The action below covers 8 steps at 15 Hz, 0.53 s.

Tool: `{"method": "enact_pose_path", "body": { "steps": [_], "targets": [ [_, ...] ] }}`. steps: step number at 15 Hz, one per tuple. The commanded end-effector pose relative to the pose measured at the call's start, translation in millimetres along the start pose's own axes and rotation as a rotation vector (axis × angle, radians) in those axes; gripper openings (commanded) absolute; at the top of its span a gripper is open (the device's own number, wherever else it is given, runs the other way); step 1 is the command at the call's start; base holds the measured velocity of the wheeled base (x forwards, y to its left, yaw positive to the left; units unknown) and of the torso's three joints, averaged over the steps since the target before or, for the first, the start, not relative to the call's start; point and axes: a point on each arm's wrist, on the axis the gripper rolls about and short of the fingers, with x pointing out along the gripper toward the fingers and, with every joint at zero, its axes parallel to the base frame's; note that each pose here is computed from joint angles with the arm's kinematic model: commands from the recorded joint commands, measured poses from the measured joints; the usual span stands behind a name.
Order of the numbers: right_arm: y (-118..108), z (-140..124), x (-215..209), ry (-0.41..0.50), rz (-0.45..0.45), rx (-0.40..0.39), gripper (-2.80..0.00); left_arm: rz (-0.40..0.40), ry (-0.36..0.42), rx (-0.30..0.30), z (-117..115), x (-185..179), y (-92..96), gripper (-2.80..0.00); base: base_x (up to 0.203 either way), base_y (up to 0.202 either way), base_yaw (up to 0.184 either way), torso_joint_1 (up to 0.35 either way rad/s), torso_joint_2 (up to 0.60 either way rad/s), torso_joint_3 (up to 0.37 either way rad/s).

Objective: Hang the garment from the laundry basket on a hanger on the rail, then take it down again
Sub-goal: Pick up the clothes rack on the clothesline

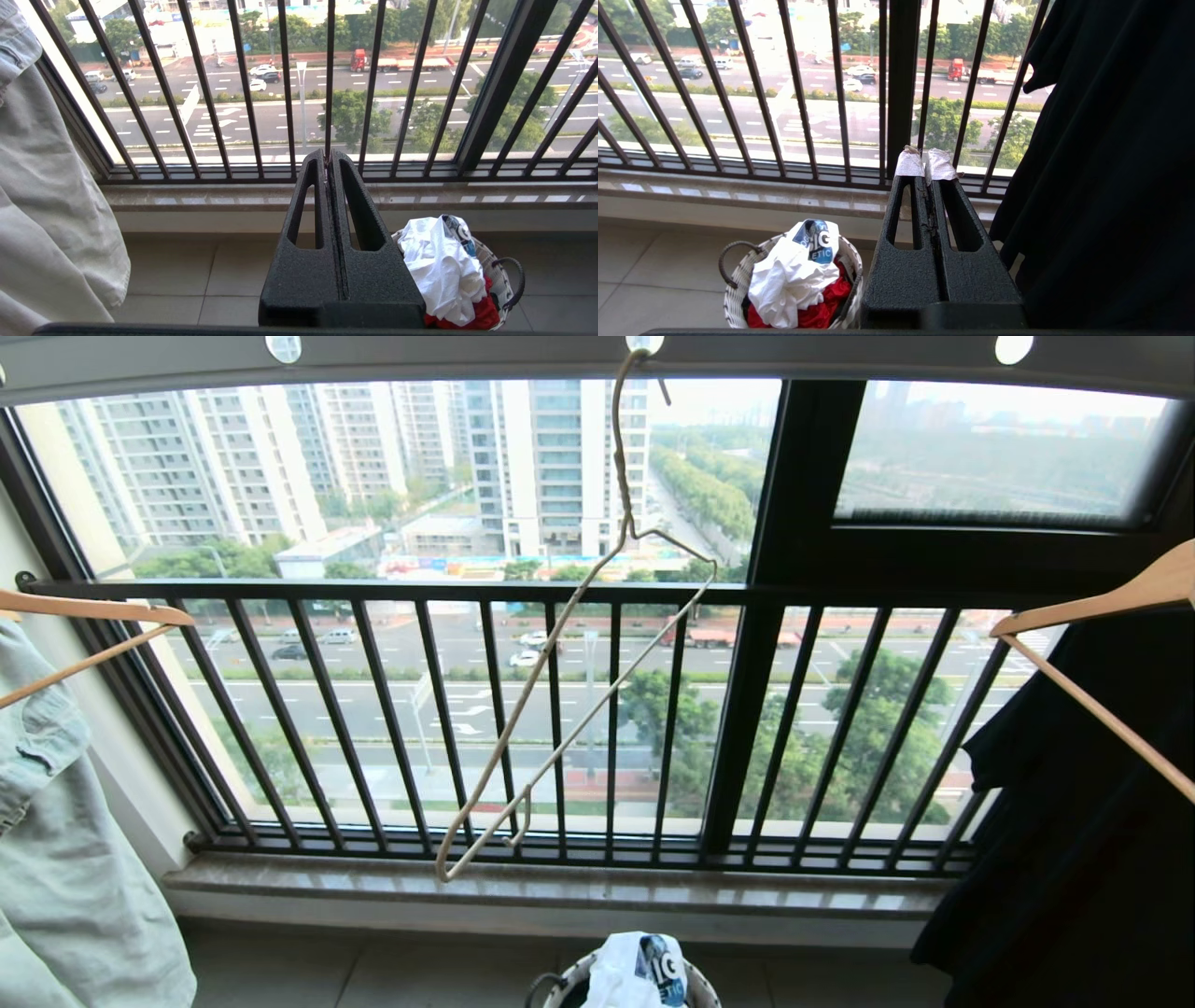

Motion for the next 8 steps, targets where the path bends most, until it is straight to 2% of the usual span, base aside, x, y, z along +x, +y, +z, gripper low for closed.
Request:
{"method": "enact_pose_path", "body": {
  "steps": [1, 5, 8],
  "targets": [
    [0, 0, 0, 0.001, 0.0, -0.001, -2.8, -0.049, -0.011, 0.001, 31, 1, -0.5, -2.8, 0.0, 0.0, 0.0, 0.0, 0.0, 0.0],
    [0, 0, 0, 0.001, 0.0, -0.001, -2.8, -0.092, -0.002, 0.004, 103, 22, 0.9, -2.8, 0.0, 0.0, 0.0, 0.0, 0.0, 0.0],
    [0, 0, 0, 0.001, 0.0, -0.001, -2.8, -0.219, 0.011, 0.003, 156, 54, 0.5, -2.8, 0.0, 0.0, 0.0, 0.0, 0.0, 0.0]
  ]
}}
